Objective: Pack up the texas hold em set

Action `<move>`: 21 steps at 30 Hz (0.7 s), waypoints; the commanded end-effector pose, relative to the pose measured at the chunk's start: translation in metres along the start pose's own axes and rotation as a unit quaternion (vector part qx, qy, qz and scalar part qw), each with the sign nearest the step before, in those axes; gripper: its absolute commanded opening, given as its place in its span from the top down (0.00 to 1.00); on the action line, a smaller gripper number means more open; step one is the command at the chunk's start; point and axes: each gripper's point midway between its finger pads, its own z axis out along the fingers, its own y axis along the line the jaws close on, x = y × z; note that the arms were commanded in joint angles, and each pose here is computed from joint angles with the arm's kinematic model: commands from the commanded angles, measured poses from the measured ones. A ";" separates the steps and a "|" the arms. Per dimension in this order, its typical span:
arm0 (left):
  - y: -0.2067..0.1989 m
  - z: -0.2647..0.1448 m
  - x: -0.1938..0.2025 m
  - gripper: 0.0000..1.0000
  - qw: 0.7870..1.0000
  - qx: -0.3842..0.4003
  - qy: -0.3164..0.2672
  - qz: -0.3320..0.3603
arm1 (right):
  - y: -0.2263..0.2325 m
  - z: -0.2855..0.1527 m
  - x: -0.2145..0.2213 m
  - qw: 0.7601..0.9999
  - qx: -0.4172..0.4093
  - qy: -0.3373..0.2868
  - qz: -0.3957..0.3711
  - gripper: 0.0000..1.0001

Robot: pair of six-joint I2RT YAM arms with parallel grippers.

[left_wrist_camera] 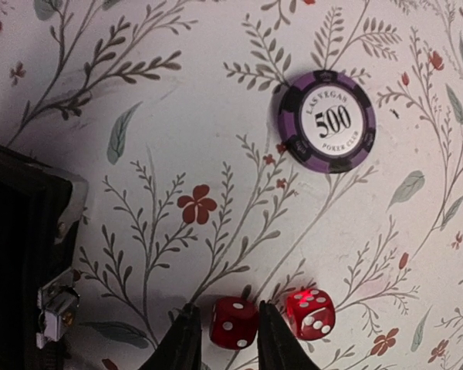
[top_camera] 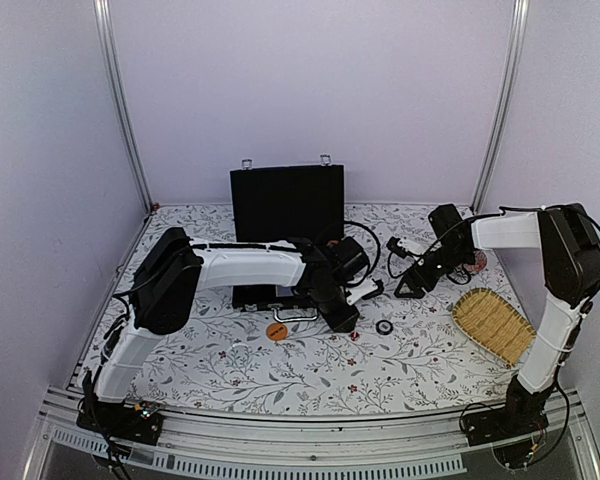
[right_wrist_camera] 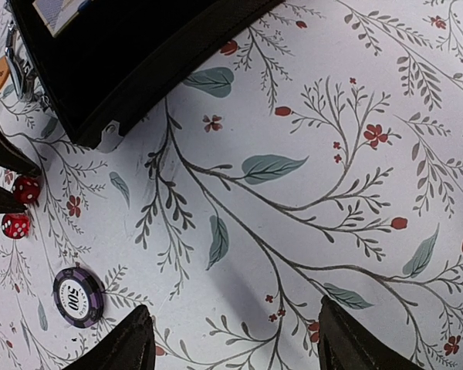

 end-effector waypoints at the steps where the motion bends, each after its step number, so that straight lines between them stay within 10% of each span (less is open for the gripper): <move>1: -0.003 0.012 0.006 0.75 1.000 0.005 0.007 0.017 | 0.001 0.002 -0.004 1.000 -0.005 0.000 -0.006 0.27; 21: 0.024 -0.077 -0.034 0.85 0.997 -0.038 -0.066 -0.023 | 0.001 0.003 -0.004 1.000 -0.009 0.001 -0.003 0.27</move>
